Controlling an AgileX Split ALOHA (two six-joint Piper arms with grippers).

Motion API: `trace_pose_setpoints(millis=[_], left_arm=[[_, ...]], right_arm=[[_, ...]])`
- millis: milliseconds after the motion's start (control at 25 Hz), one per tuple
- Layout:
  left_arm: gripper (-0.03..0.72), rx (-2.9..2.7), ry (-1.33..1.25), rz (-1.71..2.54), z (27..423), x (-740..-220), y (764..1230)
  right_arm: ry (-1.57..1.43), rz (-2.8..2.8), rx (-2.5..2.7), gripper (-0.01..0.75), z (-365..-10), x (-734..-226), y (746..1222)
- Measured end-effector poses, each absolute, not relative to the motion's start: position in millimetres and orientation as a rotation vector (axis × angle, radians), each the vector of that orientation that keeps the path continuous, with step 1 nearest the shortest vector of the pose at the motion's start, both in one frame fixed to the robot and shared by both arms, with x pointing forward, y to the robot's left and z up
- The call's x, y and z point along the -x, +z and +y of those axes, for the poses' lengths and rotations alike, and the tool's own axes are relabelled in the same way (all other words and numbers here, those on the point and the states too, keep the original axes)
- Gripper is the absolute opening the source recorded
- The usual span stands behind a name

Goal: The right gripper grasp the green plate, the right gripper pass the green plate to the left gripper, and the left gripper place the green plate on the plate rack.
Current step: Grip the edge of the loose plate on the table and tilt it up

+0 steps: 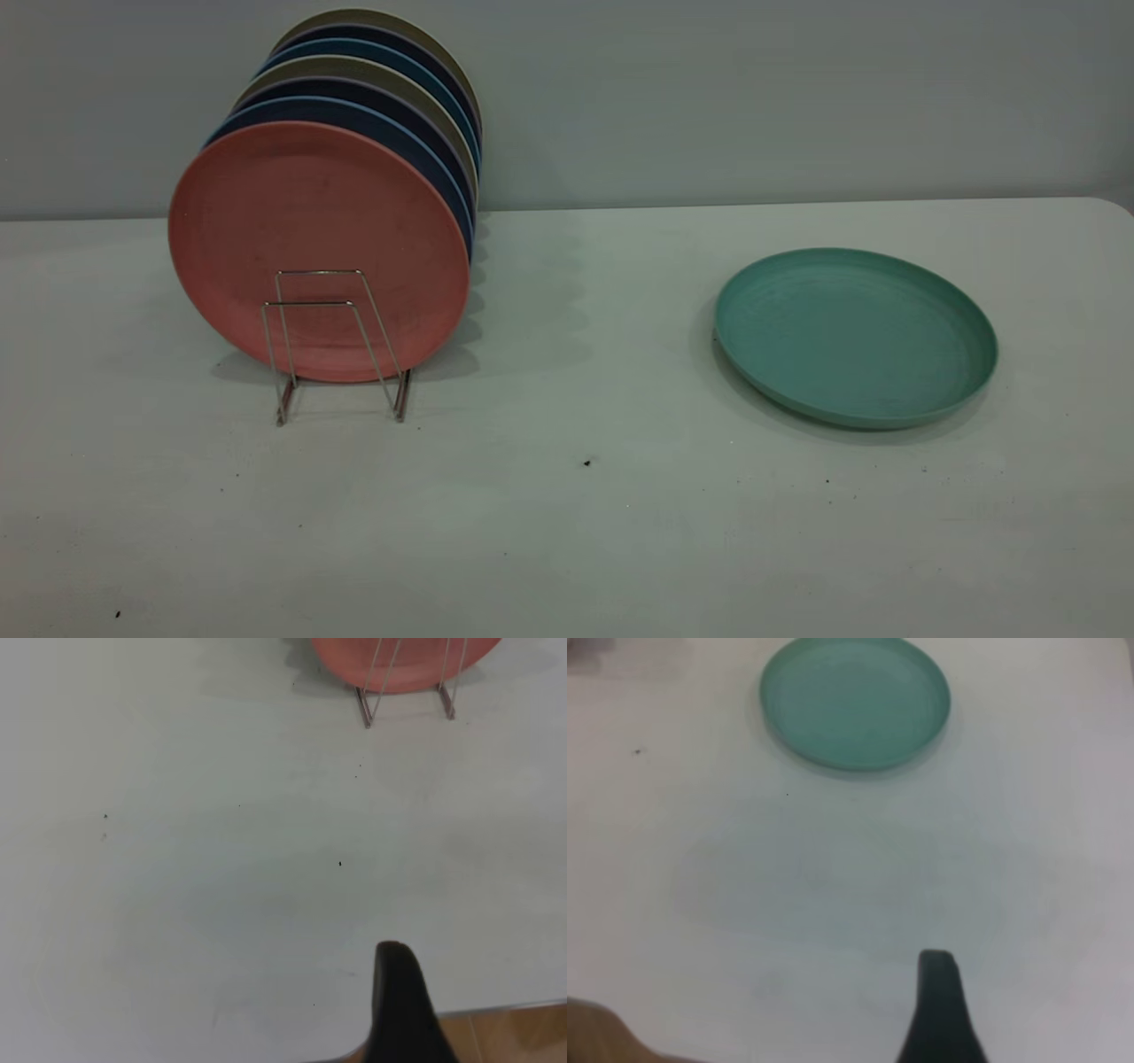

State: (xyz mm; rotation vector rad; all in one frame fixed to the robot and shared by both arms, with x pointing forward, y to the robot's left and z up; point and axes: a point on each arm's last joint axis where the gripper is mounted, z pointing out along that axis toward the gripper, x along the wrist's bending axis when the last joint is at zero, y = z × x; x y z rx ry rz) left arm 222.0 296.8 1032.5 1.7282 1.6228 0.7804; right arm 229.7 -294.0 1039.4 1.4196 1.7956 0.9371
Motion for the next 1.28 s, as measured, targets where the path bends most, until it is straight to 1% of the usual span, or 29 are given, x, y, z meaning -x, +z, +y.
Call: trace_pose_setpoints(millis=[520,680,800,960,1280], left_arm=[[0.485,-1.728,0.780,1.623,297,-222,1033],[0.485,-1.667,0.833,1.560,296,-225,1042],[0.485,-1.595,0.817,1.497,291,-236,1051],[0.485,-1.552,0.704,1.454,282,-267,1063],[0.485,-1.646,0.460,1.376,265,-332,1063]], right_arm=[[0.941,1.797,-1.420,0.566,-294,-230,1039],[0.981,1.768,-1.351,0.566,-292,-233,1049],[1.045,1.720,-1.273,0.566,-288,-253,1064],[1.131,1.782,-1.264,0.566,-277,-289,1072],[1.259,2.074,-1.322,0.566,-250,-361,1058]])
